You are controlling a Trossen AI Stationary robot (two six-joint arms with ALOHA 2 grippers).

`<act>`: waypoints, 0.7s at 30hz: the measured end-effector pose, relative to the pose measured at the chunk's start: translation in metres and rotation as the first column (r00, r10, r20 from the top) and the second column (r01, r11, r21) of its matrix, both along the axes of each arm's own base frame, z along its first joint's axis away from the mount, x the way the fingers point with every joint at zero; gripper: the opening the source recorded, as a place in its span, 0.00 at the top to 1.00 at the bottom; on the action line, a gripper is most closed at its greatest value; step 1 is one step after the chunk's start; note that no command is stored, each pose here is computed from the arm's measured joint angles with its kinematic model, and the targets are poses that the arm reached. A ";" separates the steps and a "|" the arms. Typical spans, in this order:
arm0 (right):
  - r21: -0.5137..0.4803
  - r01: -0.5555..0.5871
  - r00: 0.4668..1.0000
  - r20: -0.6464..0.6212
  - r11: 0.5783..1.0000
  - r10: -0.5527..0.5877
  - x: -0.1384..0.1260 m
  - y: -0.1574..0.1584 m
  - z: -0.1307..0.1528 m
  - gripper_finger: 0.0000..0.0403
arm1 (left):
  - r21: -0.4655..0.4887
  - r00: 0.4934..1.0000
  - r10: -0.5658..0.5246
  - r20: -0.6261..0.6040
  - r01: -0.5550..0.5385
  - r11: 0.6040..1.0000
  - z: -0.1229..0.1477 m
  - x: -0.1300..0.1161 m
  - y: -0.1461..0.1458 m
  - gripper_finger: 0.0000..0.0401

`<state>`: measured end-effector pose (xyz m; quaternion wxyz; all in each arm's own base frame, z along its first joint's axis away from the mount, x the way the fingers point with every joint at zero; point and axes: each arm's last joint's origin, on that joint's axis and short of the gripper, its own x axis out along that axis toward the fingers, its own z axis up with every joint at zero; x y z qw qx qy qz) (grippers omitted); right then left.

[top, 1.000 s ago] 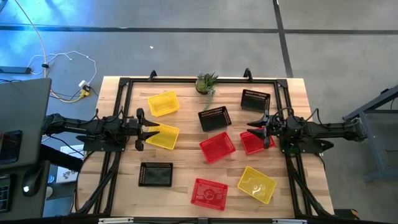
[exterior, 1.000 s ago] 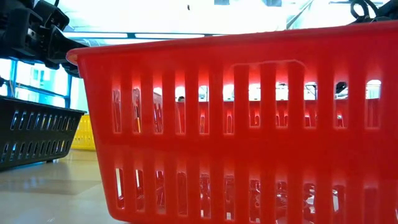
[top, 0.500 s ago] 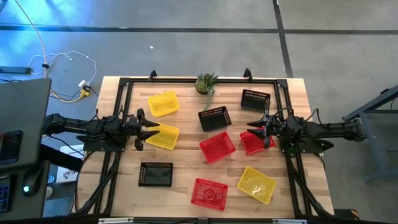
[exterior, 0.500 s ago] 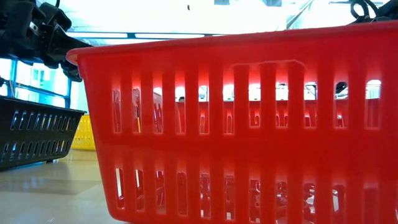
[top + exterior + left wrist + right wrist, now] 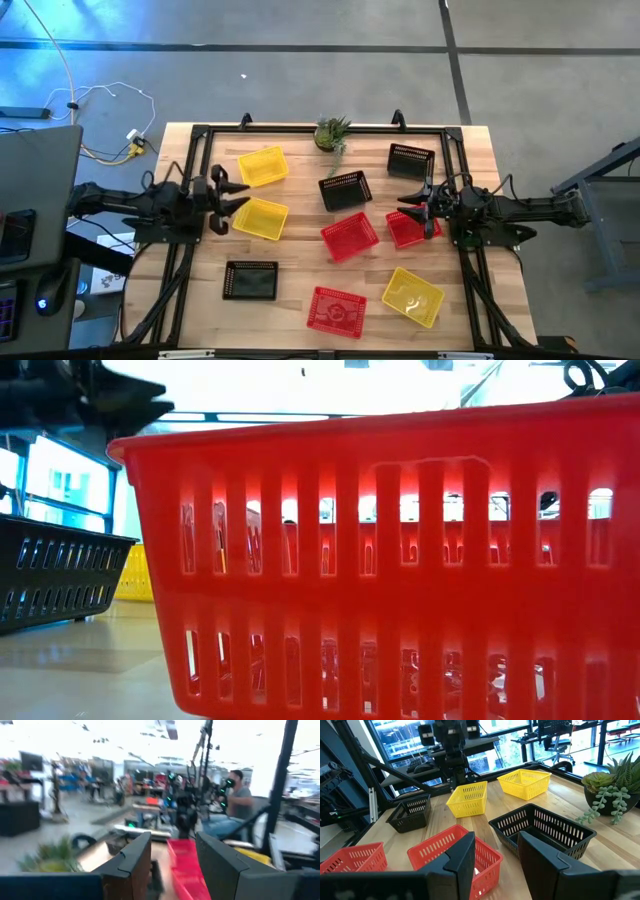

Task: Stack baskets by color
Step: Stack the middle yellow bin on top of the top yellow bin on the table

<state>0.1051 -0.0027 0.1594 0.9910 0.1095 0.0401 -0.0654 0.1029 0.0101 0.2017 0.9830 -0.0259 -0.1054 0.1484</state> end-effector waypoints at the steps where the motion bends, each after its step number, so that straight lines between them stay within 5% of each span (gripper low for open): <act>1: 0.000 0.000 1.000 0.000 1.000 0.000 0.000 0.000 0.000 0.66 | 0.016 1.000 0.019 0.002 -0.019 1.000 0.006 -0.001 0.000 0.64; 8: 0.000 0.000 1.000 0.000 1.000 0.000 0.000 0.000 0.000 0.66 | 0.146 0.984 0.118 -0.134 -0.098 0.984 0.042 0.002 0.002 0.64; 15: 0.000 0.000 1.000 0.000 1.000 0.000 0.000 0.000 0.000 0.66 | 0.152 0.923 0.175 -0.343 -0.129 0.980 0.070 0.016 0.004 0.64; 21: 0.000 0.000 1.000 0.000 1.000 0.000 0.000 0.000 0.000 0.66 | 0.157 0.825 0.181 -0.535 -0.114 0.981 0.084 0.033 0.007 0.64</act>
